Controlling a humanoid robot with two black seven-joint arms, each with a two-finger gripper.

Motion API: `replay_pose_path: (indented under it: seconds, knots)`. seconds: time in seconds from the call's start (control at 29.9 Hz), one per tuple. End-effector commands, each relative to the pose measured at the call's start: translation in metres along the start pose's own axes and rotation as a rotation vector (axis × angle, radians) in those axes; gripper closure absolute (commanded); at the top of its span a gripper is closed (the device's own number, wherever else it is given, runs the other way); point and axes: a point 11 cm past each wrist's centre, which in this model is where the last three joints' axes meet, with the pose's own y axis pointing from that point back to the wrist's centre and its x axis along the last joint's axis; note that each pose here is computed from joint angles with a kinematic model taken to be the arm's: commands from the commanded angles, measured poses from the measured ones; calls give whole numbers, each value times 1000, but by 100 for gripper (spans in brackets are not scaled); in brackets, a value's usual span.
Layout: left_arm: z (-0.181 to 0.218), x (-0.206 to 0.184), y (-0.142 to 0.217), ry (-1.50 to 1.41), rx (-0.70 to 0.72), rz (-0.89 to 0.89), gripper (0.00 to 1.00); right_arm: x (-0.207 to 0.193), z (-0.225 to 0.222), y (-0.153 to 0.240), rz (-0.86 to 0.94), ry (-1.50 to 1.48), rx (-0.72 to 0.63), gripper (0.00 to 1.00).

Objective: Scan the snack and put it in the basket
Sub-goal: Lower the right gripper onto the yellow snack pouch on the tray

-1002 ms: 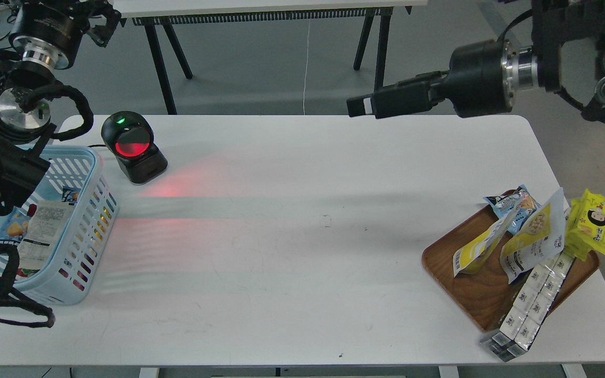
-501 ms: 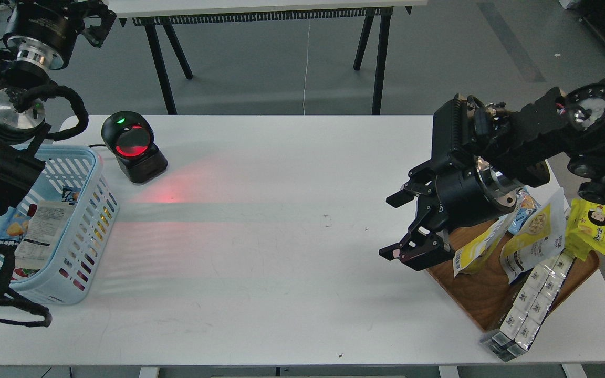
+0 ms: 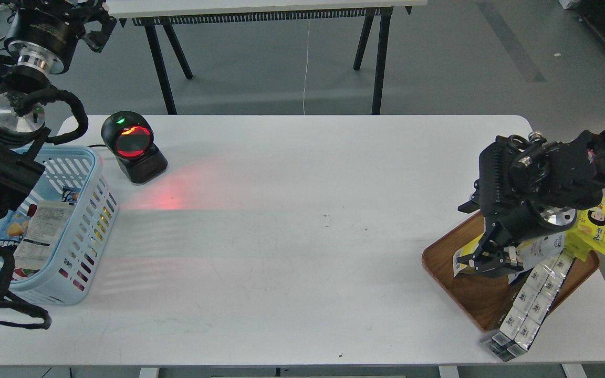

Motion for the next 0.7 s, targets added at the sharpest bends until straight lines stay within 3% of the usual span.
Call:
replay_pose_path:
  seconds: [0.0,0.33,0.67]
  knots:
    - [0,1,0,-1,0,1,0,-9,-2,-1,-15,-20,5,10]
    - [1,2,1,-3,-2,3,0,-26,8,-7,-50,-69,-12,10]
    - [0,3,2,-4,1,7,0,-36,22,-15,-82,-101,-33,23]
